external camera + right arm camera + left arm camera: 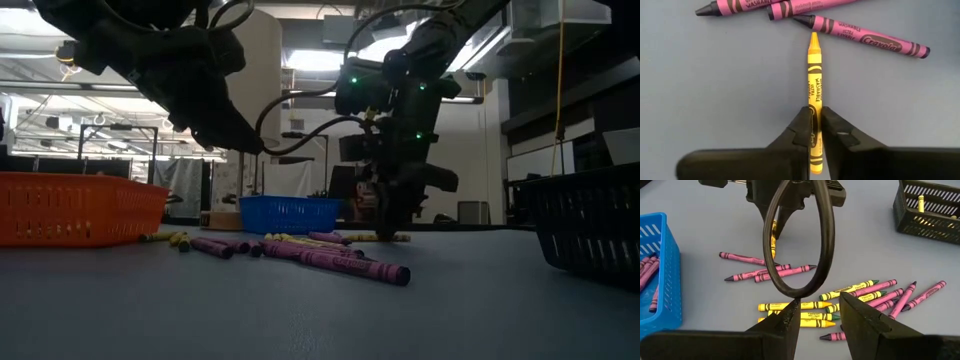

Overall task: Sort crayons
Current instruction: Put the yellow crayon into the orange bin

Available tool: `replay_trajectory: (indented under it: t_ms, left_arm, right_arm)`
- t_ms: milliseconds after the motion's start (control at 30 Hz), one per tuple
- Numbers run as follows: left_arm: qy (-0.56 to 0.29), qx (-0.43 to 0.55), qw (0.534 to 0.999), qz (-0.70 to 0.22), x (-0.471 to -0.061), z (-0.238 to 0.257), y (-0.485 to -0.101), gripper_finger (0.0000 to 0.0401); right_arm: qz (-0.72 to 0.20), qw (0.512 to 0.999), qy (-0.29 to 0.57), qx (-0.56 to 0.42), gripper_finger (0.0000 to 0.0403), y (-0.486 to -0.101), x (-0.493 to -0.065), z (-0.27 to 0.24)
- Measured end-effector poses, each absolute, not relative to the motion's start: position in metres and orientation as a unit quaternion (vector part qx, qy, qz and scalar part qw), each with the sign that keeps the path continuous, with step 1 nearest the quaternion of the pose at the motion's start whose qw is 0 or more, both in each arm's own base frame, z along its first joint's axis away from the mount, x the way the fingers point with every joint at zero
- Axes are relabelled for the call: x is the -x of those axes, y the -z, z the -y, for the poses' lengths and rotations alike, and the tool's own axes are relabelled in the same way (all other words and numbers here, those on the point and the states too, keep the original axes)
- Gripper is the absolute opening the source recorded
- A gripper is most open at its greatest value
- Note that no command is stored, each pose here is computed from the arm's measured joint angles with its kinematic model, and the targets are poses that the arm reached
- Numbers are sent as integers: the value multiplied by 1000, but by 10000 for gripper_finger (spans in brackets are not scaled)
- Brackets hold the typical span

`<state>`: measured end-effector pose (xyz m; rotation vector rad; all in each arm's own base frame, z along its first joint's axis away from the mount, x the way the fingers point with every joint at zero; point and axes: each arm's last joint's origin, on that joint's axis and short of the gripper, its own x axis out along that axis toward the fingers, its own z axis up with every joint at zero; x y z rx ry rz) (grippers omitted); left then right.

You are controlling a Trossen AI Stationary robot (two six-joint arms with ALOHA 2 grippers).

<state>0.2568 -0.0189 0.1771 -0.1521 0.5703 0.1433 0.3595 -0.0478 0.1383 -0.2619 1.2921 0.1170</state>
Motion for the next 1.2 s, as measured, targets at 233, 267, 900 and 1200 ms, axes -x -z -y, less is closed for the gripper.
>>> replay_trajectory:
  t_ms: [233,267,900,1200]
  left_arm:
    - [-71,75,954,-281,-257,19,-177,120]
    - [-71,75,954,-281,-257,19,-177,120]
    - [-72,75,958,-266,-258,19,-180,120]
    - [-95,69,959,-260,-258,18,-180,120]
  right_arm:
    - [-599,794,-59,89,28,-142,-362,47]
    - [-600,794,-59,85,24,-143,-363,47]
    - [-502,860,-82,-44,25,-193,-399,45]
    - [-453,882,-65,-108,25,-202,-409,45]
